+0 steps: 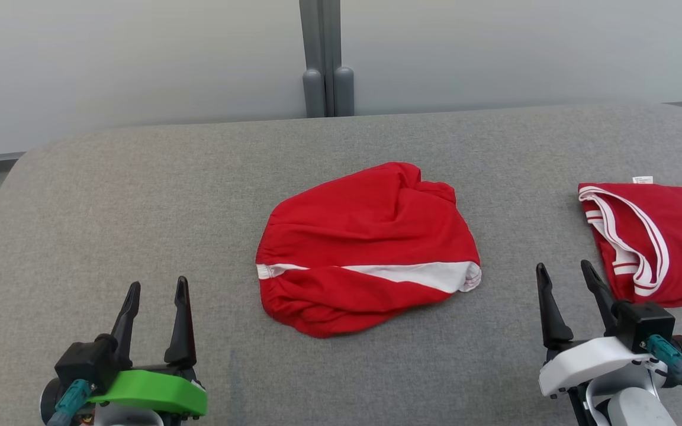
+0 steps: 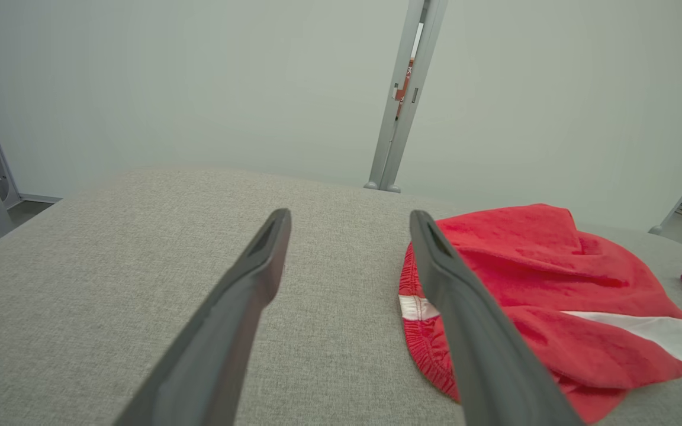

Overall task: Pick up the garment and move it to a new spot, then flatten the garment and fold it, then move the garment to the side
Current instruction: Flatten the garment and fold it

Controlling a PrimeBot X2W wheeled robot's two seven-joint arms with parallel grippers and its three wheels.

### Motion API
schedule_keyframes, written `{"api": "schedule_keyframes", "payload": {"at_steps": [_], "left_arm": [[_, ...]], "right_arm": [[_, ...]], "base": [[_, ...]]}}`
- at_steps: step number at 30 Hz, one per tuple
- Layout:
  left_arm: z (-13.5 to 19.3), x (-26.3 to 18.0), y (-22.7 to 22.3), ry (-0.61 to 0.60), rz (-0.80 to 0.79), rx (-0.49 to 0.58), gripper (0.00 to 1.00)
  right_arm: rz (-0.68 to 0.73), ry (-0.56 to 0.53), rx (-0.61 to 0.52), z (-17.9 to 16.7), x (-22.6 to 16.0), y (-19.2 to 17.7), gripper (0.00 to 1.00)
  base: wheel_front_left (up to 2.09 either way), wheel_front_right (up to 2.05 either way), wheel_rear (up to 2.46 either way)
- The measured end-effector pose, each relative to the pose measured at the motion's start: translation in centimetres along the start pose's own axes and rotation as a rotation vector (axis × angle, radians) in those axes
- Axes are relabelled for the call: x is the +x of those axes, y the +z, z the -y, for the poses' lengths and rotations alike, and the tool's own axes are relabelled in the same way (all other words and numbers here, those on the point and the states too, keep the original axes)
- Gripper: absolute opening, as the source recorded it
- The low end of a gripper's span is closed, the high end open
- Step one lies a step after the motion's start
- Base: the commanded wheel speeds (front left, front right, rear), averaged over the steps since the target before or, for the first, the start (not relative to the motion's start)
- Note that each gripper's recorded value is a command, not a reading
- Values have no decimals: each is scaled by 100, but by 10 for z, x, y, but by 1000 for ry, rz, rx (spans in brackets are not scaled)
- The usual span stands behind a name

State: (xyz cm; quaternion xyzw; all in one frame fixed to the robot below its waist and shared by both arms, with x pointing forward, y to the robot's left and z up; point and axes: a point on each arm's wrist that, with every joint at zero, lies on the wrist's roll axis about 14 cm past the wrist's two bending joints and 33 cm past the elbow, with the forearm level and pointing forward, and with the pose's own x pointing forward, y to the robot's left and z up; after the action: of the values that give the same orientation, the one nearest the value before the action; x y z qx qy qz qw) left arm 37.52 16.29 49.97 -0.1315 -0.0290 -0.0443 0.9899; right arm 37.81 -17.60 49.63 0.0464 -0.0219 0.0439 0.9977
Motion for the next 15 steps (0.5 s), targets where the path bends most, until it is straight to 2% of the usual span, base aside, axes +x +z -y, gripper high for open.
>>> {"api": "schedule_keyframes", "payload": {"at_steps": [15], "left_arm": [[12,2,-7,-35,-20,-1,100]], "right_arm": [[-5,-10,19,1,1,-3,100]], "base": [[0,0,0]]}}
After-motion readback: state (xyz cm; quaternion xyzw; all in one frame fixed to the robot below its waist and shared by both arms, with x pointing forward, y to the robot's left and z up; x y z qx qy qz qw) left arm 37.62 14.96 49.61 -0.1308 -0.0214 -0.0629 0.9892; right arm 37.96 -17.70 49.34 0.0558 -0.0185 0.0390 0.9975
